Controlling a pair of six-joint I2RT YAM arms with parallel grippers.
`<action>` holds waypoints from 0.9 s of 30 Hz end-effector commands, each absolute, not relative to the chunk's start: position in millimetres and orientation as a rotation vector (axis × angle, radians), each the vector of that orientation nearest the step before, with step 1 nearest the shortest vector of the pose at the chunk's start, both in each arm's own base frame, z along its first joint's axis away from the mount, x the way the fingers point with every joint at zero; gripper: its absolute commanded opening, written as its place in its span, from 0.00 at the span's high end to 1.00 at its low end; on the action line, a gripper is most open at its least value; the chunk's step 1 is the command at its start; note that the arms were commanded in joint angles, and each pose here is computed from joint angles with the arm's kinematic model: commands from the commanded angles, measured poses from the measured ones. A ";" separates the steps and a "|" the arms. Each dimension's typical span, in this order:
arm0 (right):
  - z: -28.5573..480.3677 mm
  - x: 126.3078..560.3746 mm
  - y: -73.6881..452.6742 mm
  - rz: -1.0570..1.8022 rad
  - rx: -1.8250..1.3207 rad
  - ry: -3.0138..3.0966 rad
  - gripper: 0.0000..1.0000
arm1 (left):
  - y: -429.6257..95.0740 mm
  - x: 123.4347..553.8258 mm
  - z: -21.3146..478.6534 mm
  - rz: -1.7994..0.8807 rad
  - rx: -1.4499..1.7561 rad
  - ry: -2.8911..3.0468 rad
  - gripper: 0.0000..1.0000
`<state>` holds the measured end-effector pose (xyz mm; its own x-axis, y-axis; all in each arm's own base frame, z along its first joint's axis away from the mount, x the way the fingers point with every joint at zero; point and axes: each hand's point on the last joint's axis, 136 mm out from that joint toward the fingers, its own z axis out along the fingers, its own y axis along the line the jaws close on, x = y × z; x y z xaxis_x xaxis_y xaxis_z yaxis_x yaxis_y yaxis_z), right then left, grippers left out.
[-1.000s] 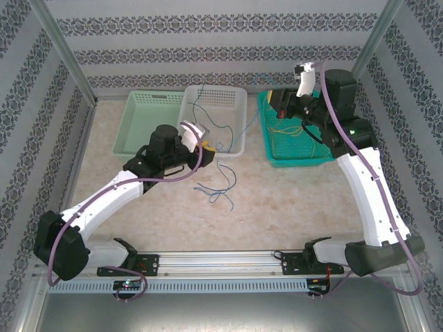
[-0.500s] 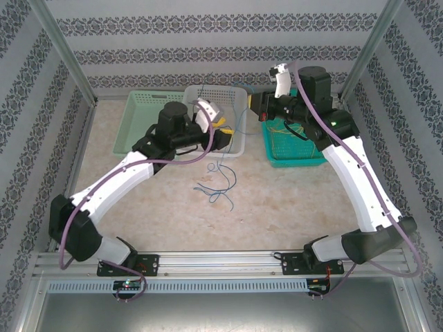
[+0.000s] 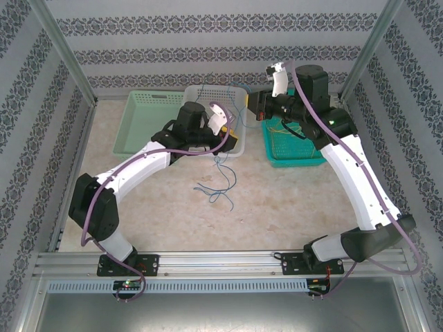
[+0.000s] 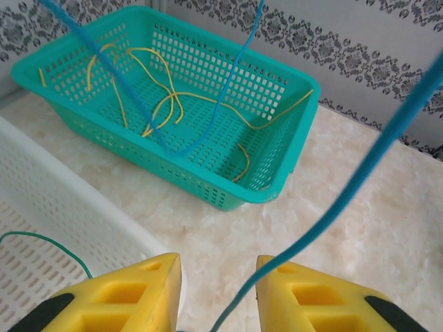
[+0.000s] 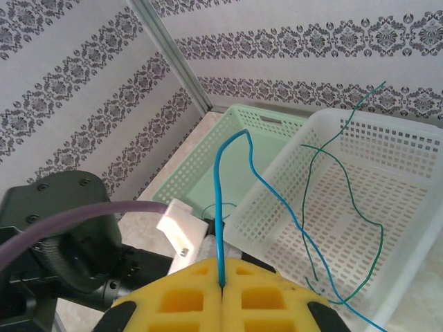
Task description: Untangle the cables
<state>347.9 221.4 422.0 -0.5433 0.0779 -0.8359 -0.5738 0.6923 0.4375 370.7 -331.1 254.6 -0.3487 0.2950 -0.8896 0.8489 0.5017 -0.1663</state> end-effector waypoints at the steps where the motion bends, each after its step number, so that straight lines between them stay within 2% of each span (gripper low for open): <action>1: 437.9 345.1 221.1 0.889 -0.395 1.941 1.00 | -339.4 361.3 242.4 -0.851 0.988 1.908 0.69; 5: 445.3 345.9 214.5 0.895 -0.376 1.925 1.00 | -338.0 361.4 224.6 -0.848 0.980 1.944 0.80; 20: 466.8 352.6 174.5 0.829 -0.308 1.894 1.00 | -323.9 347.0 175.0 -0.825 0.966 2.055 0.83; 22: 470.7 351.4 171.7 0.830 -0.305 1.886 1.00 | -322.3 344.9 169.7 -0.829 0.957 2.064 0.86; 25: 471.7 350.8 170.8 0.832 -0.305 1.884 1.00 | -320.5 344.8 165.6 -0.824 0.947 2.070 0.98; 27: 470.3 350.4 170.3 0.829 -0.305 1.889 1.00 | -319.2 345.0 162.8 -0.814 0.944 2.078 1.00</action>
<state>360.1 172.1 450.6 -0.5061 0.1504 -0.8493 -0.5076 0.7442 0.4343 345.6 -314.6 155.0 -0.5152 0.3775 -0.7695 0.7978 0.5393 -0.2696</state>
